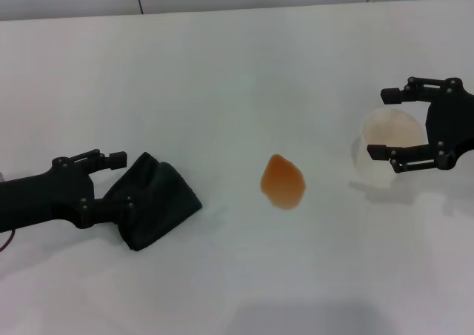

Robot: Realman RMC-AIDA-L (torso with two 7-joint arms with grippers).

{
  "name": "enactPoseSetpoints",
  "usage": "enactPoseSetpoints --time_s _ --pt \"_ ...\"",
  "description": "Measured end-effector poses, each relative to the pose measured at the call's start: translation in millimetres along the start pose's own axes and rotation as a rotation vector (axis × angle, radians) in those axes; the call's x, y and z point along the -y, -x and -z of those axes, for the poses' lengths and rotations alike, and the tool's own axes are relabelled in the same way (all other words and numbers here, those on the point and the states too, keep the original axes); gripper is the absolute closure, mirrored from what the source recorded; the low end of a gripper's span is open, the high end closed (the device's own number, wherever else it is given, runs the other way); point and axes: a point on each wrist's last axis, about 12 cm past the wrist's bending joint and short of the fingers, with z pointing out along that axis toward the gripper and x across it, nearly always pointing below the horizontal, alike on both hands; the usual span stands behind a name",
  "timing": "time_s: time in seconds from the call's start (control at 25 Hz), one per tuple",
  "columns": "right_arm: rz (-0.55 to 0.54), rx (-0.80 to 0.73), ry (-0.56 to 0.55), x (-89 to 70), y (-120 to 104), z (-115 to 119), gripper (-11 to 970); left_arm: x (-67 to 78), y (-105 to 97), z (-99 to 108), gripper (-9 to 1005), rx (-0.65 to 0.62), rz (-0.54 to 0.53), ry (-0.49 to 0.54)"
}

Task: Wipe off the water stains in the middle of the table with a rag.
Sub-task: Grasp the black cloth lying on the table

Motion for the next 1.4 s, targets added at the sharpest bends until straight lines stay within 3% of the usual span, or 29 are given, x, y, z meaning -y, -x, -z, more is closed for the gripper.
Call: enactPoseSetpoints --time_s 0.2,0.52,1.08,1.4 --pt "-0.002 0.0 0.002 -0.4 -0.3 0.0 100 -1.0 13.5 5.1 102 0.0 0.017 0.0" --pt "0.002 -0.002 0.008 -0.7 0.2 -2.0 100 -16.0 67.3 15.0 103 -0.057 0.149 0.046" --pt "0.006 0.003 0.011 -1.2 1.6 -5.0 100 -39.5 145.7 -25.7 102 -0.357 0.236 0.12" --pt "0.009 0.004 0.013 -0.9 2.7 -6.8 100 -33.8 157.6 -65.4 103 -0.624 0.159 0.197"
